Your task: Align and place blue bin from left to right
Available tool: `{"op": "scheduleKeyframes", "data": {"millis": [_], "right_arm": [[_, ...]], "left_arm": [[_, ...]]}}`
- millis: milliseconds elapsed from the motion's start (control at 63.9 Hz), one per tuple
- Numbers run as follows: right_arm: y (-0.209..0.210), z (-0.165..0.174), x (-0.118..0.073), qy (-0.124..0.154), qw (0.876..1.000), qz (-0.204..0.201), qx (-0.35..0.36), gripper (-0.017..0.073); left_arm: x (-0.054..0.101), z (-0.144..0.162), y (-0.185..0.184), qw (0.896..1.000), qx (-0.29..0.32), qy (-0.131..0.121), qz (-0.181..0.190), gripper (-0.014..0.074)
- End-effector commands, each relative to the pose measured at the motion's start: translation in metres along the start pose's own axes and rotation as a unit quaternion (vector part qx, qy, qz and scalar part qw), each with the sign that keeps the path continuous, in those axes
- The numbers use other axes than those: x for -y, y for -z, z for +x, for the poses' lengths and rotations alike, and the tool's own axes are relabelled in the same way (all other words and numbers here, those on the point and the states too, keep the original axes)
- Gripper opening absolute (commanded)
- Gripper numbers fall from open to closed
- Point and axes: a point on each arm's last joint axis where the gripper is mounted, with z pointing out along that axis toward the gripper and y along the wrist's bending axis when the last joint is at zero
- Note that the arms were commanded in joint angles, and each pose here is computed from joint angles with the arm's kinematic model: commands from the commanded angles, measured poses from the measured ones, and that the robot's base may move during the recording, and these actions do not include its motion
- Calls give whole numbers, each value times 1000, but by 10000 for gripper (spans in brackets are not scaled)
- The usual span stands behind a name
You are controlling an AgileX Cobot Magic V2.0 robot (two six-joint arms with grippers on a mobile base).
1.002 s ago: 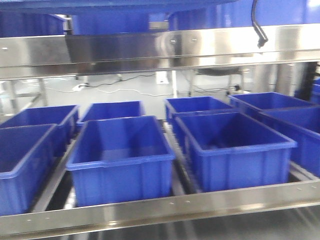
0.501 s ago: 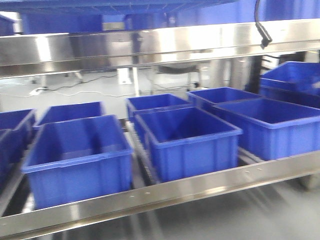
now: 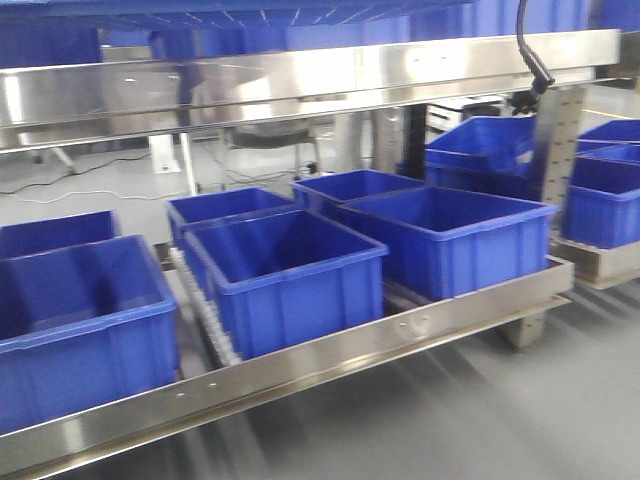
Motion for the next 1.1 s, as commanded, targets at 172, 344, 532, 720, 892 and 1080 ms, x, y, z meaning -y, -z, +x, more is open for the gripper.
{"op": "scheduleKeyframes", "data": {"millis": [172,344,532,720,892,1080], "right_arm": [[13,-15,-6,13,997,-24,73,-78],[13,-15,-6,13,997,-24,73,-78],[13,-15,-6,13,997,-24,73,-78],[13,-15,-6,13,997,-24,73,-78],[13,-15,-6,13,997,-24,73,-78],[13,-15,-6,13,997,-24,73,-78]], "left_arm": [[11,-11,15,997,59,-11,45,-16],[11,-11,15,997,59,-11,45,-16],[11,-11,15,997,59,-11,45,-16],[11,-11,15,997,59,-11,45,-16],[11,-11,15,997,59,-11,45,-16],[11,-11,15,997,59,-11,45,-16]]}}
